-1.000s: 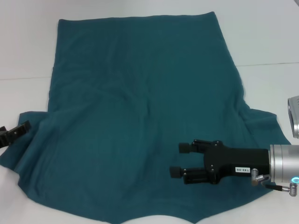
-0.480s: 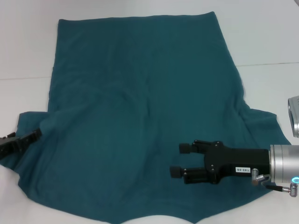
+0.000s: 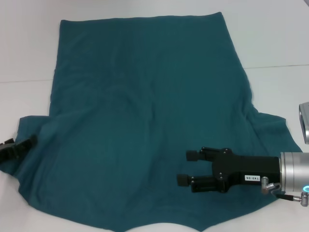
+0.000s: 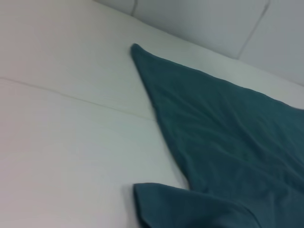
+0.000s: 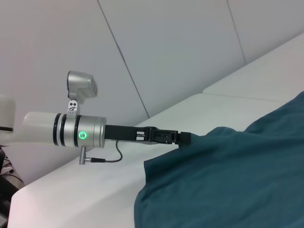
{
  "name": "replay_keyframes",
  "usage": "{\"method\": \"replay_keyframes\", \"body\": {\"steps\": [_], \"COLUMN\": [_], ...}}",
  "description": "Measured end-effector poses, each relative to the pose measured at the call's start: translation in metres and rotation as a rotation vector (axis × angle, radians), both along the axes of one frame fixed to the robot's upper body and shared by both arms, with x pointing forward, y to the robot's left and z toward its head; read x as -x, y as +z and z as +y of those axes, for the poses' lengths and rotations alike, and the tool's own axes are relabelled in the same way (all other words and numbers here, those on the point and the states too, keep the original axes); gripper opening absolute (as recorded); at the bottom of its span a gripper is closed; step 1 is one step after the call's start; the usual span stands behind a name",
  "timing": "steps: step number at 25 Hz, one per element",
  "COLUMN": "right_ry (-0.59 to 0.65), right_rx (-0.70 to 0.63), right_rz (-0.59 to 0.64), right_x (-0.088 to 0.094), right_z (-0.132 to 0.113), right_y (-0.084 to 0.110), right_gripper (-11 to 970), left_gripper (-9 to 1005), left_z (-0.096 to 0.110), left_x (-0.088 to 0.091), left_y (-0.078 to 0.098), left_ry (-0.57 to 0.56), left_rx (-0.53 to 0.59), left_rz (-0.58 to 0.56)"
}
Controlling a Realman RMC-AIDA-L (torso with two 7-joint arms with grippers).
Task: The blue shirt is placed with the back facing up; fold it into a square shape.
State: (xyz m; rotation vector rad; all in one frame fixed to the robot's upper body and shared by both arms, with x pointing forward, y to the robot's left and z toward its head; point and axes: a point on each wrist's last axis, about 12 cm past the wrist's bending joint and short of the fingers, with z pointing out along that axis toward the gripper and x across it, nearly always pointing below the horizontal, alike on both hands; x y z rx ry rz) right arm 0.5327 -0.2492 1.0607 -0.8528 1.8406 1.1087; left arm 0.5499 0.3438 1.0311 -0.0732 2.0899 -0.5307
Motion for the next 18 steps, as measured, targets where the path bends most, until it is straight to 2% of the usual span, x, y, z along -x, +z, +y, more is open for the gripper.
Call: {"method": "replay_keyframes", "body": {"steps": [2, 6, 14, 18], "right_ry": [0.001, 0.002, 0.004, 0.003], "right_rx": [-0.001, -0.002, -0.005, -0.005], "right_rz": [0.0, 0.0, 0.002, 0.002], "right_x": [0.0001, 0.0002, 0.0007, 0.0008], "right_z": [0.0, 0.0002, 0.0012, 0.0008], "right_y": [0.0001, 0.0002, -0.0001, -0.0002], "right_gripper": [941, 940, 940, 940], "left_gripper": [726, 649, 496, 310], "left_z": [0.003, 0.0067, 0.0057, 0.0056], "left_x": [0.001, 0.0009, 0.0004, 0.0003], "left_y": [-0.0003, -0.0018, -0.0019, -0.0019], "left_ry": [0.022, 0.053, 0.048, 0.047], "left_rx": [0.006, 0.001, -0.004, -0.004], "left_rz": [0.001, 0.014, 0.017, 0.017]}}
